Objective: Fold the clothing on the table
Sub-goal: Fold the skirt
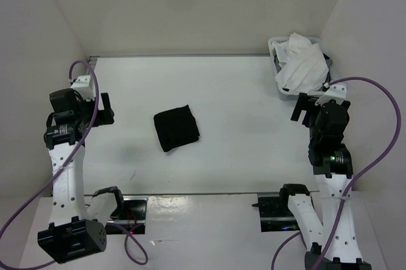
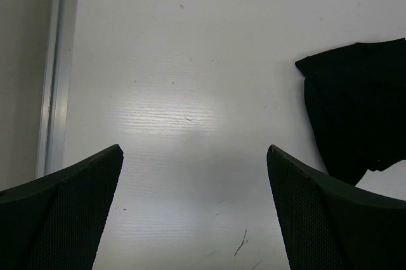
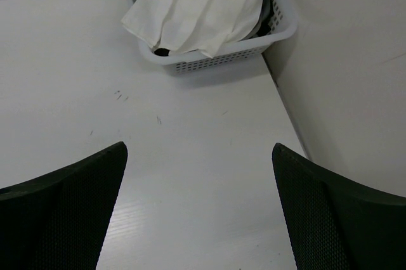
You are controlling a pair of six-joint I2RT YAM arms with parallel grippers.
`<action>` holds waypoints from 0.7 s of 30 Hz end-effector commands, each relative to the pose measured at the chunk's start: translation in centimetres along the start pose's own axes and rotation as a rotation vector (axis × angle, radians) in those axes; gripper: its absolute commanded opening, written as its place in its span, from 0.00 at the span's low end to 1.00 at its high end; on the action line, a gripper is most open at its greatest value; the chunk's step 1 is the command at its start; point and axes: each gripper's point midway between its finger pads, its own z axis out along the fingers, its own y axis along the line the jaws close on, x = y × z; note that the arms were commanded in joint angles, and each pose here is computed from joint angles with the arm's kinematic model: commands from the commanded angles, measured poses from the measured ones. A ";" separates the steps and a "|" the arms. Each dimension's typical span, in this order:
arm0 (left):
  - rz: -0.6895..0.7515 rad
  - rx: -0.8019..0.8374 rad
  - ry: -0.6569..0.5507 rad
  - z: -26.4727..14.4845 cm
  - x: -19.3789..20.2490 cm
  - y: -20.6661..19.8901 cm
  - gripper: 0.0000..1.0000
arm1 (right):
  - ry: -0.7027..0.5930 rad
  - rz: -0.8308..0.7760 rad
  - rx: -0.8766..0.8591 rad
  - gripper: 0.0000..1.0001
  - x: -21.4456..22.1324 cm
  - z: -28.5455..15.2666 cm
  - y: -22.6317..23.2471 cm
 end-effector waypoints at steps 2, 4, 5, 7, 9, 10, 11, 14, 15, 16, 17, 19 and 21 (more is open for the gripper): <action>0.023 0.020 -0.026 -0.5 -0.5 -0.2 1.00 | -0.019 0.013 0.000 0.99 -1.0 -0.1 -0.1; 0.023 0.031 -0.027 -0.5 -0.6 -0.4 1.00 | -0.018 0.015 0.001 0.99 -1.0 0.0 -0.2; 0.025 0.030 -0.036 -0.7 -0.7 -0.5 1.00 | -0.018 0.006 -0.008 0.99 -1.0 0.0 -0.1; 0.035 0.040 -0.037 -0.7 -0.7 -0.6 1.00 | -0.018 0.006 -0.008 0.99 -1.0 0.0 -0.1; 0.035 0.050 -0.038 -0.7 -0.7 -0.8 1.00 | -0.018 0.006 -0.008 0.99 -1.0 0.0 -0.1; 0.035 0.050 -0.038 -0.7 -0.7 -0.8 1.00 | -0.018 0.006 -0.008 0.99 -1.0 0.0 -0.1; 0.037 0.049 -0.047 -0.9 -0.8 -0.8 1.00 | -0.018 0.006 -0.008 0.99 -1.0 0.0 -0.1; 0.037 0.058 -0.048 -1.0 -0.8 -1.0 1.00 | -0.018 0.006 -0.028 0.99 -1.0 0.0 0.2; 0.039 0.057 -0.057 -1.2 -1.0 -1.0 1.00 | -0.027 0.008 -0.028 0.99 -1.2 -0.3 0.2; 0.039 0.057 -0.057 -1.2 -1.0 -1.0 1.00 | -0.027 0.001 -0.020 0.99 -1.2 -0.2 -0.1; 0.039 0.057 -0.057 -1.2 -1.0 -1.0 1.00 | -0.027 0.001 -0.019 0.99 -1.2 -0.2 -0.1; 0.039 0.057 -0.057 -1.2 -1.0 -1.0 1.00 | -0.027 0.001 -0.019 0.99 -1.2 -0.2 -0.1; 0.039 0.057 -0.057 -1.2 -1.0 -1.0 1.00 | -0.027 0.001 -0.030 0.99 -1.2 -0.2 0.1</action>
